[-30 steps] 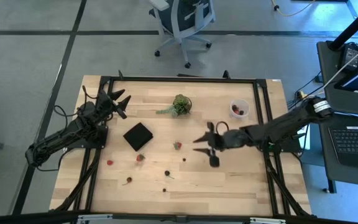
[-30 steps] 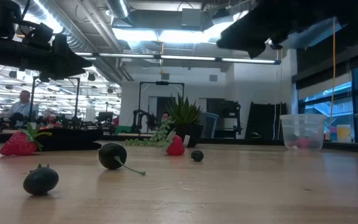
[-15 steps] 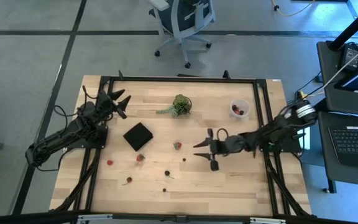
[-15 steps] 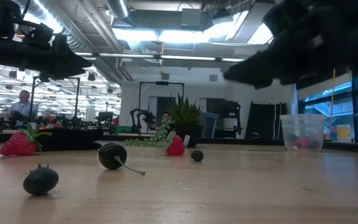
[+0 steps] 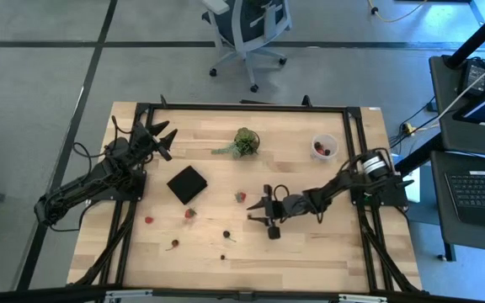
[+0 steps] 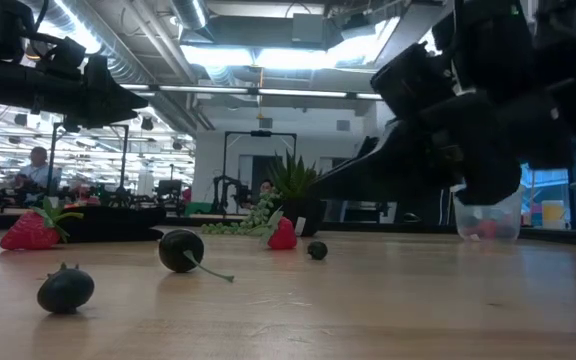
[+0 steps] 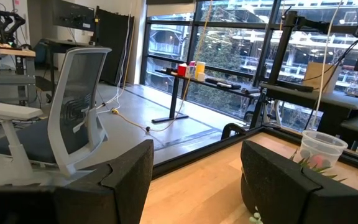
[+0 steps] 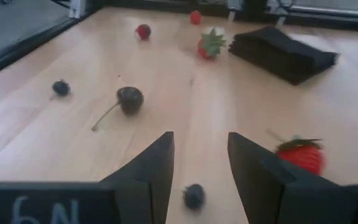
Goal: Pick and placing Produce into tupperware
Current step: Put the top blueberry into the bin
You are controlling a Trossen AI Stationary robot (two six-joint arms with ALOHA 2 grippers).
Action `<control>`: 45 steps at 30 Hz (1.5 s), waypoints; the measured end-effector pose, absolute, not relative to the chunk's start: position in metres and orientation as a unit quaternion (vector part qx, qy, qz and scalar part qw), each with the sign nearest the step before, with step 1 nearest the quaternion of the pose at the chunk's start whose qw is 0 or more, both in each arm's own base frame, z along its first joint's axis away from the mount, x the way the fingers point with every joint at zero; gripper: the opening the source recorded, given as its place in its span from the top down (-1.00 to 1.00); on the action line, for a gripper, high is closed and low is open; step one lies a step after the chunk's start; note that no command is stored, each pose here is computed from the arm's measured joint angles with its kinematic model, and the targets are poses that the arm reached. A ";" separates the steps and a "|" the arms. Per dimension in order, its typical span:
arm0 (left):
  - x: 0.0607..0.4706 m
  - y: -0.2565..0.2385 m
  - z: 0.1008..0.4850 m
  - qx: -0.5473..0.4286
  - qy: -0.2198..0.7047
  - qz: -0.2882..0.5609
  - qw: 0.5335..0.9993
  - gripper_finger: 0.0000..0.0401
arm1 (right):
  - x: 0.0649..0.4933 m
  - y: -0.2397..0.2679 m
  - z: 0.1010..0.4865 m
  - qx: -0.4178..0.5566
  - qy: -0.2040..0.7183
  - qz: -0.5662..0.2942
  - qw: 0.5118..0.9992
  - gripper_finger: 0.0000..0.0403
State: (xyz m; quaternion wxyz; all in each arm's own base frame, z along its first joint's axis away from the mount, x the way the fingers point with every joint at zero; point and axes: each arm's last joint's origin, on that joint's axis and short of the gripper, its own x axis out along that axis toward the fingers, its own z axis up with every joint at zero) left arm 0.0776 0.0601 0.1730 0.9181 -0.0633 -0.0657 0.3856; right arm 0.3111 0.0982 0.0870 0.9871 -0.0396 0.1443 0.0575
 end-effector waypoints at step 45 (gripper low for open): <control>0.078 0.060 0.173 -0.062 -0.065 0.386 0.918 -0.18 | 0.316 0.079 0.103 0.047 0.183 0.020 0.982 0.73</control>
